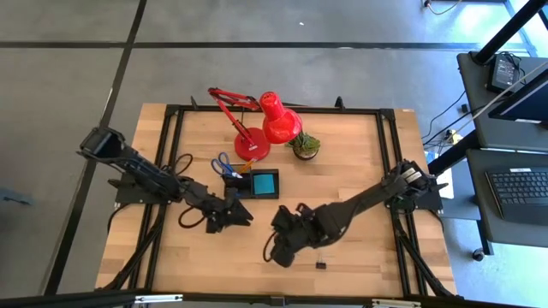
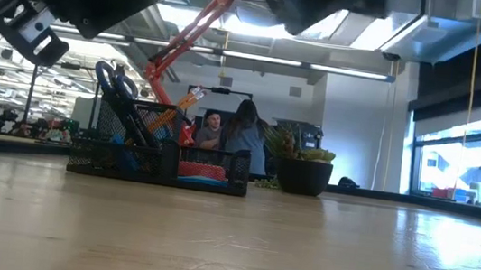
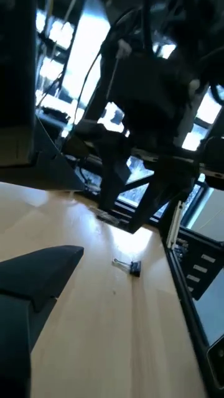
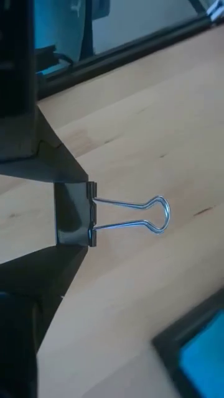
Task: Pick and place office supplies into organizer
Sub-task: Put the right black binder clip into the black desk organizer
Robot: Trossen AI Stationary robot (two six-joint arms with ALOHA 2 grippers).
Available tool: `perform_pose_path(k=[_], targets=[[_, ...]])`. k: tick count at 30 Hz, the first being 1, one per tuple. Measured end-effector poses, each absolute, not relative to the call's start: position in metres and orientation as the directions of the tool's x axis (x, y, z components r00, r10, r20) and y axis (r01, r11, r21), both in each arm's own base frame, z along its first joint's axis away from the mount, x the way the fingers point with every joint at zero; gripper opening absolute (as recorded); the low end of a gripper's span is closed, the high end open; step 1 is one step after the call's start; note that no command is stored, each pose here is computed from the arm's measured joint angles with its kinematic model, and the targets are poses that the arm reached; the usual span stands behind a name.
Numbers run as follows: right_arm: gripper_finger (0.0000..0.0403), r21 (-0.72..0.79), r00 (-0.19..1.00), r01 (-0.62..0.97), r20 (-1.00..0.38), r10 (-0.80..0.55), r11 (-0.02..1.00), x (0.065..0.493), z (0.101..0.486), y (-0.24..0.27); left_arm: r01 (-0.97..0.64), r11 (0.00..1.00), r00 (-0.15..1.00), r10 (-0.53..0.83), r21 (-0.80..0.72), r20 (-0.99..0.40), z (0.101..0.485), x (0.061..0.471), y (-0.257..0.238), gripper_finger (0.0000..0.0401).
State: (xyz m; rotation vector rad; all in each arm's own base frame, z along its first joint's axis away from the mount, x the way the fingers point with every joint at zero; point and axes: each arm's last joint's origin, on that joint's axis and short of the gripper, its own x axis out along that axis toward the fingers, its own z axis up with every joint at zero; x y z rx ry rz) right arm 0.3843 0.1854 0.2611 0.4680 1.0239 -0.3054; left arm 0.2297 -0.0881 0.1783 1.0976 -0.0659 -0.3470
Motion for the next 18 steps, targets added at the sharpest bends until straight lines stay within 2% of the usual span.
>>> perform_pose_path(k=[3, 8, 18], targets=[[0.0165, 0.247, 0.512, 0.423, -0.859, -0.005, 0.872, 0.392, 0.263, 0.178, 0.258, 0.429, 0.943, -0.307, 0.866, -0.128, 0.178, 0.236, -0.09, 0.0145], [0.0165, 0.275, 0.534, 0.394, -0.845, 0.025, 0.877, 0.399, 0.264, 0.169, 0.246, 0.38, 0.943, -0.306, 0.892, -0.13, 0.179, 0.242, -0.093, 0.0144], [0.0165, 0.31, 0.572, 0.345, -0.818, 0.063, 0.886, 0.407, 0.268, 0.164, 0.236, 0.348, 0.944, -0.303, 0.907, -0.13, 0.179, 0.244, -0.093, 0.0144]])
